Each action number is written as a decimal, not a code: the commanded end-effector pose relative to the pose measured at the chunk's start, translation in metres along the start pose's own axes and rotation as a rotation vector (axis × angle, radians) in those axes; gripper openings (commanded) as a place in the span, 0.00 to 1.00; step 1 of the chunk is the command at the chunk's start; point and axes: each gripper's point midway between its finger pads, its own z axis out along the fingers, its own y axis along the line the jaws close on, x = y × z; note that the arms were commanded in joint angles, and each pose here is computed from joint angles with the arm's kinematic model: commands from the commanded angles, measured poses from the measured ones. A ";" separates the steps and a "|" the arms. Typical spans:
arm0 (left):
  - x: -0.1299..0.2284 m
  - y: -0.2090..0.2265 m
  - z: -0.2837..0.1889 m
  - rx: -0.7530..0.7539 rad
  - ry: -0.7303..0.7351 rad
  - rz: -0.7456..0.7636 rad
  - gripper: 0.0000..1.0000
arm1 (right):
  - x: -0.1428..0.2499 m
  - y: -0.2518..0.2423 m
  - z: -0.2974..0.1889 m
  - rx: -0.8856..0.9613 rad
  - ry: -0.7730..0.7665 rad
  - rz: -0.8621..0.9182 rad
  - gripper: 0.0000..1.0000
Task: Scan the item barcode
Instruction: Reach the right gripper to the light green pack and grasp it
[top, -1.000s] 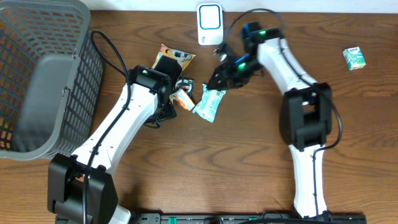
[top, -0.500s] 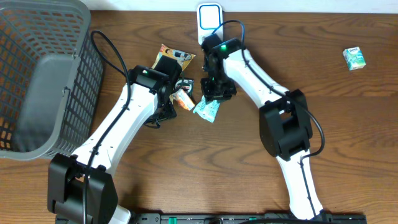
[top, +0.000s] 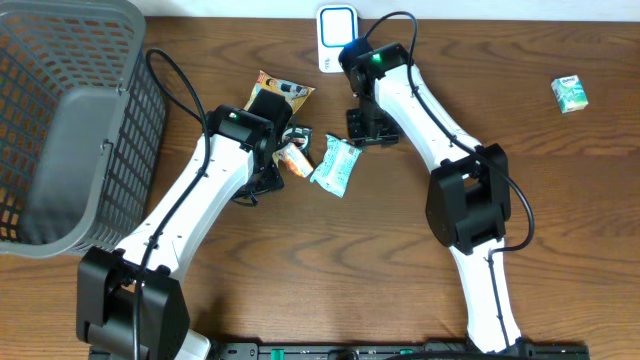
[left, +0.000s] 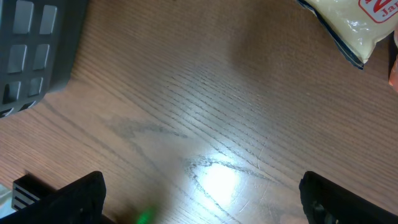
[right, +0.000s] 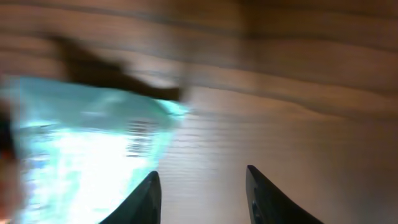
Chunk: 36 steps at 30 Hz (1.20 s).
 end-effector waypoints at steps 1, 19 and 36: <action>0.000 0.005 0.000 -0.017 -0.006 -0.009 0.98 | 0.004 0.048 -0.016 -0.212 -0.003 -0.093 0.41; 0.000 0.005 0.000 -0.017 -0.006 -0.010 0.98 | 0.005 0.064 0.005 0.044 -0.145 0.112 0.44; 0.000 0.005 0.000 -0.017 -0.006 -0.010 0.98 | 0.027 -0.006 0.026 0.292 -0.063 0.170 0.46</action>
